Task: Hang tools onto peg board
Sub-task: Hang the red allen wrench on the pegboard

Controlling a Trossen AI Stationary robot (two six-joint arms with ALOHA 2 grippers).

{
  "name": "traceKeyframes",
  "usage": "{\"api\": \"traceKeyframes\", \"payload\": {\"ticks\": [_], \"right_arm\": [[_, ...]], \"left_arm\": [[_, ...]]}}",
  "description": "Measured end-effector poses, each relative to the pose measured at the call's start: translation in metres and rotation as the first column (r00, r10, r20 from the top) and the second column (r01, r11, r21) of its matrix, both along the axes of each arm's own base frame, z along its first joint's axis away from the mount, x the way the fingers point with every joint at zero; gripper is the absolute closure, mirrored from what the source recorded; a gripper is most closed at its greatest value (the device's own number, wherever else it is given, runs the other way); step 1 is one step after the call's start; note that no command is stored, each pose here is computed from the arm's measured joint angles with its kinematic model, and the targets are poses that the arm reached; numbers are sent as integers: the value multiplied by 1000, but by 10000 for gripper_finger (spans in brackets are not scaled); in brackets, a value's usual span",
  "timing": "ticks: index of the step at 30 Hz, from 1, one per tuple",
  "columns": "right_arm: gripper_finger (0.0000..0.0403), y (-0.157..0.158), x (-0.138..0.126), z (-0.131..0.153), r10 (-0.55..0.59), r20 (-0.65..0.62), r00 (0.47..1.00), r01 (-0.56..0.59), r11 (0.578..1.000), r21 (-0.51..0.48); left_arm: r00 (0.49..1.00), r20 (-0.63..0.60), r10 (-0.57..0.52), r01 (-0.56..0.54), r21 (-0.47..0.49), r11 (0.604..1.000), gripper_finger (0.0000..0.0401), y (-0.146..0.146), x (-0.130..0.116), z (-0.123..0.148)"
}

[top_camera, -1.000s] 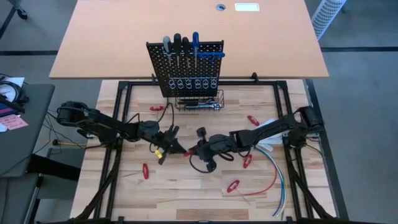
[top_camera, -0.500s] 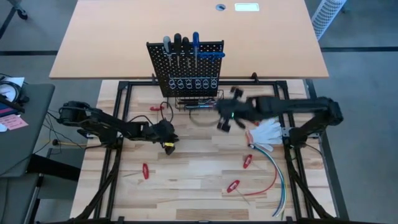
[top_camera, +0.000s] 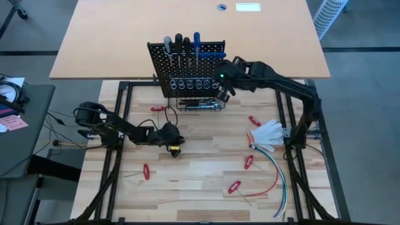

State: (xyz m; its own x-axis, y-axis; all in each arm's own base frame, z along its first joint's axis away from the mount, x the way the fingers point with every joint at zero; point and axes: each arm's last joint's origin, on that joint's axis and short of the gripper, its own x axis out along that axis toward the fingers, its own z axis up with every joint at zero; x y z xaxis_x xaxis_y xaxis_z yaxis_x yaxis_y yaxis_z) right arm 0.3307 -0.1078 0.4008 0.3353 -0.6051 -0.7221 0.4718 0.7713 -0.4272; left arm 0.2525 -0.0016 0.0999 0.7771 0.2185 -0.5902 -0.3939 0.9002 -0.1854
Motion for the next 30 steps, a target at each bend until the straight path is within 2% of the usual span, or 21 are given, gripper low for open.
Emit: {"api": "traceKeyframes", "payload": {"ticks": [14, 19, 25, 30], "right_arm": [[358, 13, -1, 20, 79, -2, 997, -79, 997, 8], [355, 10, -1, 18, 102, -9, 995, -102, 994, 39], [353, -2, -1, 15, 89, -5, 996, -88, 994, 69], [353, -21, 3, 2, 117, -11, 993, -114, 981, 160]], "left_arm": [[1000, -1, -11, 11, 2, 1000, 306, -2, 0, 0], [1000, 1, -12, 12, 2, 1000, 306, -2, 0, 0], [1000, 1, -13, 13, 3, 1000, 306, -2, 0, 0], [1000, 3, -13, 13, 3, 1000, 306, -2, 0, 0]]}}
